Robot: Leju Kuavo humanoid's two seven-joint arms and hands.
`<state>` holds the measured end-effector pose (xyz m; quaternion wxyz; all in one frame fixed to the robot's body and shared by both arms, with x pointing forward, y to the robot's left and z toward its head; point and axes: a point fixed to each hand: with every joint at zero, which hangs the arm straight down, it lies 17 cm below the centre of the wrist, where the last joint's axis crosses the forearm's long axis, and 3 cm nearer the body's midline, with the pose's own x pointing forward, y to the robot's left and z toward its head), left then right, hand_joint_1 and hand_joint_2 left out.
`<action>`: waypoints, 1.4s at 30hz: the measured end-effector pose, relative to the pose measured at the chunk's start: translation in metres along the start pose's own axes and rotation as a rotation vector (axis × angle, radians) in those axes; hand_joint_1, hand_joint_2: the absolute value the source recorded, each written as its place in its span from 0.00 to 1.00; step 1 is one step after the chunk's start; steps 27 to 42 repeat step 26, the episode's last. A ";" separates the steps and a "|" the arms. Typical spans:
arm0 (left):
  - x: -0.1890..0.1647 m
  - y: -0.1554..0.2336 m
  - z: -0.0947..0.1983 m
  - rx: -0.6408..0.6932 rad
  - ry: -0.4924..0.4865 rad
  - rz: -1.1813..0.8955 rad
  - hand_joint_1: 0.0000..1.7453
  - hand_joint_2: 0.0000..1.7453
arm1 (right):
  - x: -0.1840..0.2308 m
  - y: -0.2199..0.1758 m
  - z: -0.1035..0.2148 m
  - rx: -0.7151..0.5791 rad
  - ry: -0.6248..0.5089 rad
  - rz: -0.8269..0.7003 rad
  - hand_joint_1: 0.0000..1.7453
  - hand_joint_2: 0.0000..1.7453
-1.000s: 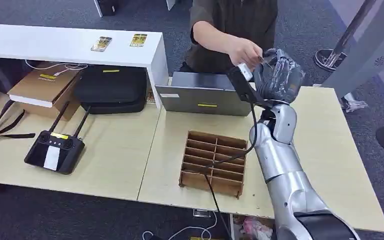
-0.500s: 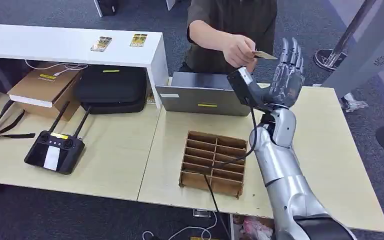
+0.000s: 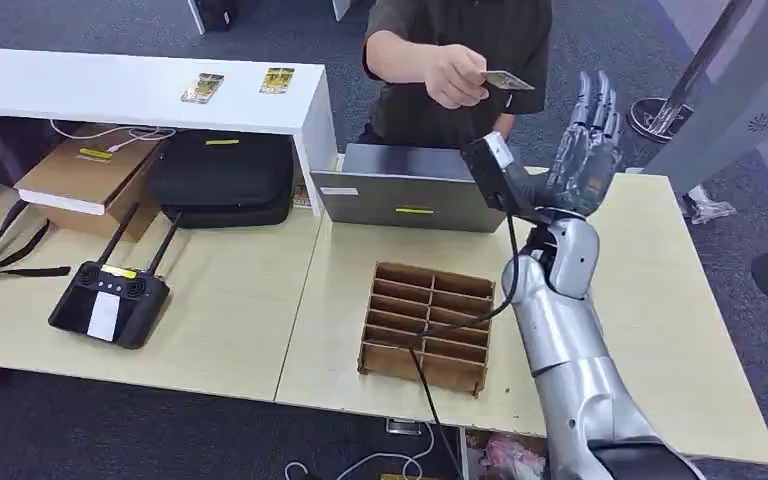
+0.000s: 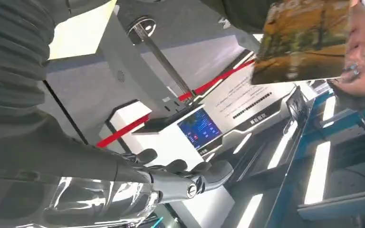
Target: Pass the card to the sensor for recognition and then transmit it.
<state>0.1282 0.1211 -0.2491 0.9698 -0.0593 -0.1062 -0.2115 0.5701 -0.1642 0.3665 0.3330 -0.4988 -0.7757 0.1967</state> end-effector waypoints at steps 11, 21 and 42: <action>0.001 0.000 0.000 -0.001 0.015 0.000 0.00 0.00 | -0.001 -0.007 0.002 -0.017 -0.004 0.008 0.00 1.00; -0.001 0.001 0.000 -0.002 0.014 0.020 0.00 0.00 | 0.001 -0.080 -0.012 -0.203 -0.043 0.076 0.00 1.00; -0.003 0.002 0.000 0.001 0.005 0.042 0.00 0.00 | -0.002 -0.145 -0.014 -0.357 -0.077 0.128 0.00 1.00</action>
